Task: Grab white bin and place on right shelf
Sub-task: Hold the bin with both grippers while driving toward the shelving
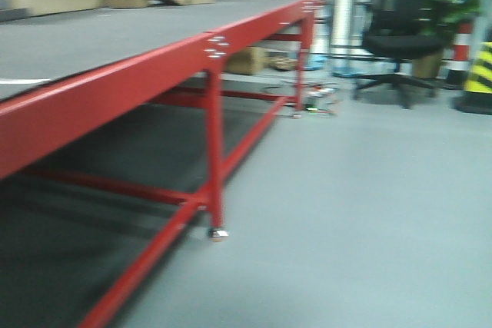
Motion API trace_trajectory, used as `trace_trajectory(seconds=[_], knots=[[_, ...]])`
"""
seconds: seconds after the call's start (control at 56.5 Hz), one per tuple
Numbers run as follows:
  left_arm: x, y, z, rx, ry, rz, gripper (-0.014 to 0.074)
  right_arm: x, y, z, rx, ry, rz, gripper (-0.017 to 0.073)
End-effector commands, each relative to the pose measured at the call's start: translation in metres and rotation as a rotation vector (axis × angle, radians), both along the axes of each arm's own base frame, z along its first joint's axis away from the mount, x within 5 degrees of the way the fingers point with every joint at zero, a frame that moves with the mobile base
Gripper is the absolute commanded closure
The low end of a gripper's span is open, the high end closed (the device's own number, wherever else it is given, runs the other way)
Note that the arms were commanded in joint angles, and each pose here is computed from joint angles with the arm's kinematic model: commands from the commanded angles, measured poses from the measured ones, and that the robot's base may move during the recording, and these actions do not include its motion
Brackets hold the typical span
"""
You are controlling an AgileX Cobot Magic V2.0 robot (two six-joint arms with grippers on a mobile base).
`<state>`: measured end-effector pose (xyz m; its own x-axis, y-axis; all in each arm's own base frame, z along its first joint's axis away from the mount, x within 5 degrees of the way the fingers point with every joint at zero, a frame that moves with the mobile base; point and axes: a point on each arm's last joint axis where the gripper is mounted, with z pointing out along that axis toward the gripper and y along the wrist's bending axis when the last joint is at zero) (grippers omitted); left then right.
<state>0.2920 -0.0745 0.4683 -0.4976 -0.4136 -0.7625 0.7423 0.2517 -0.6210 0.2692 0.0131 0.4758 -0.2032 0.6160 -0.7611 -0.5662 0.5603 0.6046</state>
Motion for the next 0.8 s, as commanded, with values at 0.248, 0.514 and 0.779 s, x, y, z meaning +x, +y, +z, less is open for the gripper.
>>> trace_trajectory(seconds=[0.248,0.514,0.779], knots=[[-0.0416,-0.0138,0.0269,-0.025,-0.155,-0.246,0.072,-0.0225,0.0105,0.0281,0.083,-0.122,0.105,0.049],[-0.0416,-0.0138,0.0269,-0.025,-0.155,-0.246,0.072,-0.0225,0.0105,0.0281,0.083,-0.122,0.105,0.049],[-0.0416,-0.0138,0.0269,-0.025,-0.155,-0.246,0.072,-0.0225,0.0105,0.0281,0.083,-0.122,0.105,0.049]])
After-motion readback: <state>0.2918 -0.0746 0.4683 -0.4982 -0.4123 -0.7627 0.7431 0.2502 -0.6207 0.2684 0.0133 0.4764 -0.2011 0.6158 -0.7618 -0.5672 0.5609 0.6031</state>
